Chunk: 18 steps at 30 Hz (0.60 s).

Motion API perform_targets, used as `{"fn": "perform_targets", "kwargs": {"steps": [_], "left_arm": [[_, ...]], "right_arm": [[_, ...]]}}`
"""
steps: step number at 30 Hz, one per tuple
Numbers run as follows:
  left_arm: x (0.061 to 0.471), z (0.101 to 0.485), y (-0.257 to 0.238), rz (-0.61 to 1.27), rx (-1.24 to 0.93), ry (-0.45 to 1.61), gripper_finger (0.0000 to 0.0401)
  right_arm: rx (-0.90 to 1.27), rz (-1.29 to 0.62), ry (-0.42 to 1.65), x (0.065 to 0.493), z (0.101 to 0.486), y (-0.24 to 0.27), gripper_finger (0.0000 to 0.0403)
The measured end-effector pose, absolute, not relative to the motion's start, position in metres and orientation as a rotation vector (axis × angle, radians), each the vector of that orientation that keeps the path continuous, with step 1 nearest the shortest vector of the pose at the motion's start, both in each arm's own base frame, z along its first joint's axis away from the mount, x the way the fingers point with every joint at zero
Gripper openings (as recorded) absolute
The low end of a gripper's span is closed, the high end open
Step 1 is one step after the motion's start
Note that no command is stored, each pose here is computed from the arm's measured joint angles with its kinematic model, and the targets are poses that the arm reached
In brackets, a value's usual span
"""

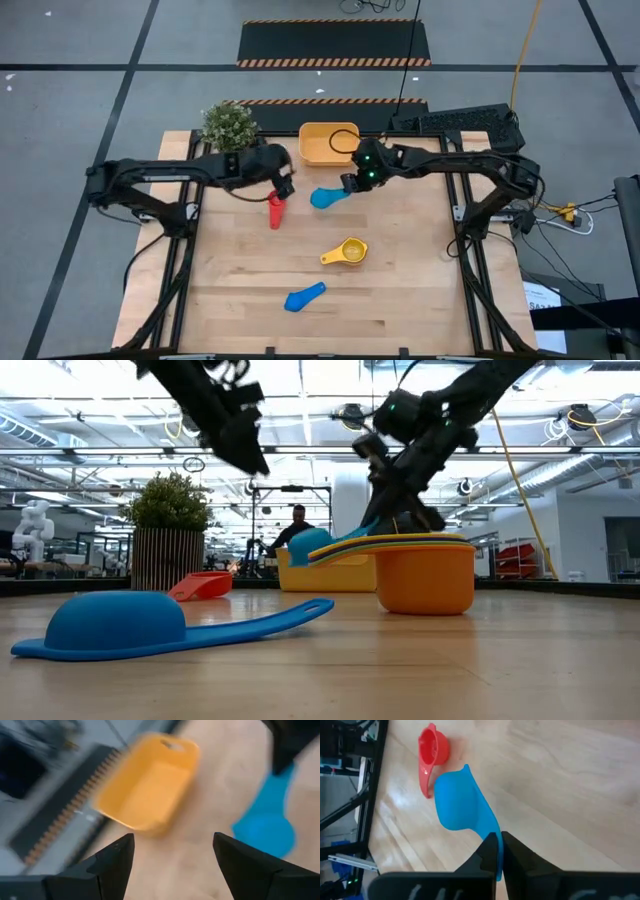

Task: Nest measuring cups in basket
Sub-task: Stack the light blue measuring cup on top of the yellow measuring cup

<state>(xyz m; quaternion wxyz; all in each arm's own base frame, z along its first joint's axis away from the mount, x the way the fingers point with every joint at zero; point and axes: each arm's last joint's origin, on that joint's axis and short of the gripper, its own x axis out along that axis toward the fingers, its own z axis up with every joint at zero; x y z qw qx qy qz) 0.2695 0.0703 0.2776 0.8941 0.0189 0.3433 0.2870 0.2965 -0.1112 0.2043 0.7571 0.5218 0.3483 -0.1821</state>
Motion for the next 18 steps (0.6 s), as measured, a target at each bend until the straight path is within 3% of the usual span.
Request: {"fn": "perform_targets", "kwargs": {"steps": [6,13,18], "left_arm": [[0.255,0.307,0.062,0.693,0.103,0.571,0.0273],[0.252,0.314,0.049,0.702,-0.085,0.462,0.0273],[0.255,0.315,0.036,0.61,-0.152,0.436,0.0273]], "right_arm": [[1.114,-0.427,0.737,0.275,0.233,-0.104,0.0],[1.089,-0.511,0.694,0.25,0.258,-0.097,0.0],[1.129,-0.533,0.605,0.239,0.274,-0.098,0.0]]}}
